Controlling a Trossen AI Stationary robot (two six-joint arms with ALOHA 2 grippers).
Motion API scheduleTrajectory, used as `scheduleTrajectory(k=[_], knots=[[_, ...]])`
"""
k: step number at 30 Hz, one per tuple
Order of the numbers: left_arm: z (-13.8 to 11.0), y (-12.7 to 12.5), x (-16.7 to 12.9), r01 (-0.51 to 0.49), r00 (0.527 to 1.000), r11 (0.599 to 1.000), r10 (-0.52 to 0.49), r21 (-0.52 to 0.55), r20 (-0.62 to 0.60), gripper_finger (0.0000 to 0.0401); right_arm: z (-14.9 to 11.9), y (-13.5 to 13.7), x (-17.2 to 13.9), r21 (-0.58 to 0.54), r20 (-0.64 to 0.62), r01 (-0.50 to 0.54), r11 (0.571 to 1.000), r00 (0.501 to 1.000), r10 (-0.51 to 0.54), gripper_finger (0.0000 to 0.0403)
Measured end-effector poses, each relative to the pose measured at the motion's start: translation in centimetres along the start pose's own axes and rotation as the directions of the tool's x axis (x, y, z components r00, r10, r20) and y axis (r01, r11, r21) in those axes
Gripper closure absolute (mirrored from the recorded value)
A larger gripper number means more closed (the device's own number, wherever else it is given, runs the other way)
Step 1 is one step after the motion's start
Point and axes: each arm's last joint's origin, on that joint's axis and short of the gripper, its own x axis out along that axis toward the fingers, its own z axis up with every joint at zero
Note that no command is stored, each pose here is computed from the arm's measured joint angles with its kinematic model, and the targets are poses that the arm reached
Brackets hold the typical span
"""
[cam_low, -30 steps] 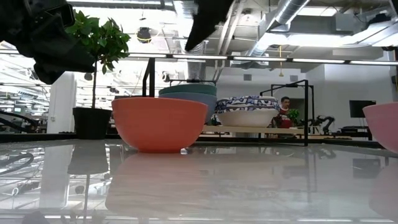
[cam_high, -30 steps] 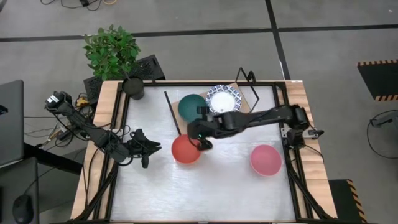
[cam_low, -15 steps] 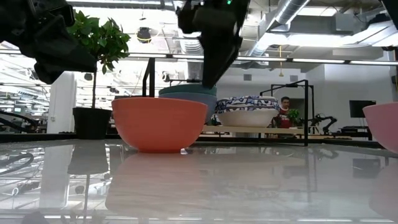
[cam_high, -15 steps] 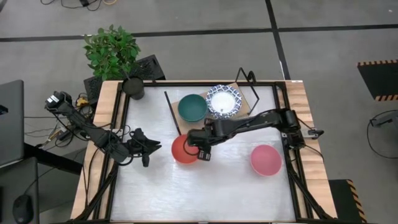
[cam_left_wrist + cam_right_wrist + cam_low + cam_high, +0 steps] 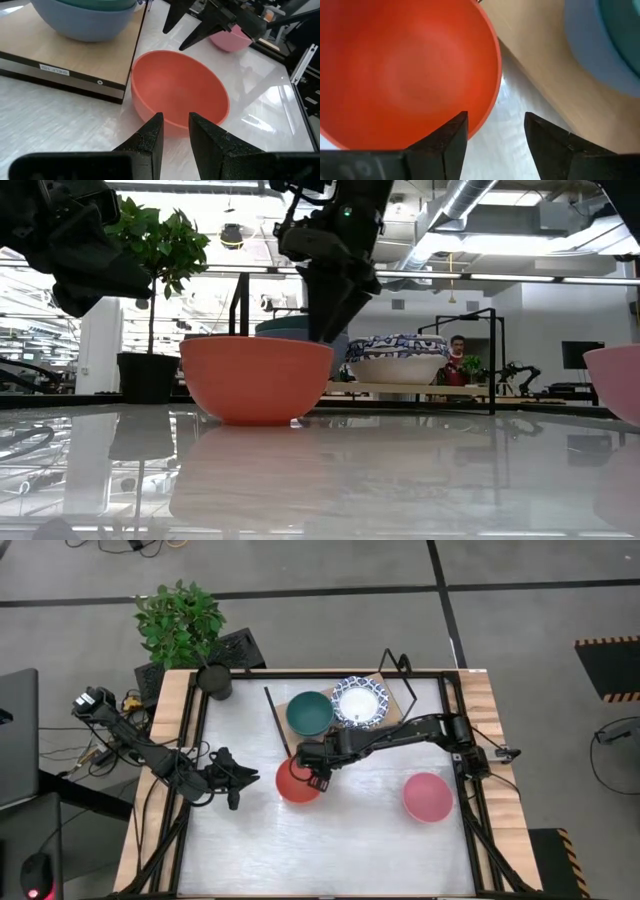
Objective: Place and stack bowls onto a shelf
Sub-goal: Stack the orange bowl on top of the green bowl
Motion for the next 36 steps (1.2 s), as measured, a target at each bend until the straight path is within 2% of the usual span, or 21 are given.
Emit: scheduleTrajectory(k=[4,15,19,24,25,31,36], knots=[[0.0,0.0,0.0,0.000,1.000,1.000,0.000,0.000,0.000,0.0324,0.0,0.0,0.1,0.008,0.002,-0.001,1.000,1.000,0.001,0.0187],[0.0,0.0,0.0,0.000,1.000,1.000,0.000,-0.001,0.001,0.0324,-1.9,-0.5,3.4,0.077,-0.044,0.003,0.997,0.999,0.000,0.0195],[0.0,0.0,0.0,0.000,1.000,1.000,0.000,-0.001,0.001,0.0324,-1.9,0.0,3.2,0.081,-0.022,-0.012,0.997,1.000,0.013,0.0243],[0.0,0.0,0.0,0.001,1.000,1.000,-0.001,-0.001,0.001,0.0324,-2.0,0.3,3.1,0.074,-0.022,-0.020,0.997,1.000,0.022,0.0360],[0.0,0.0,0.0,0.001,1.000,1.000,-0.001,-0.001,0.001,0.0324,-1.9,0.4,2.9,0.072,-0.017,-0.026,0.997,0.999,0.027,0.0374],[0.0,0.0,0.0,0.000,1.000,1.000,0.000,0.000,0.001,0.0324,-2.4,0.9,1.9,0.037,-0.040,-0.076,0.996,0.996,0.078,0.0374],[-0.1,0.1,0.0,-0.008,1.000,1.000,0.008,0.004,-0.007,0.0324,-2.8,0.4,-1.7,-0.009,-0.035,-0.110,0.994,0.993,0.109,0.0374]])
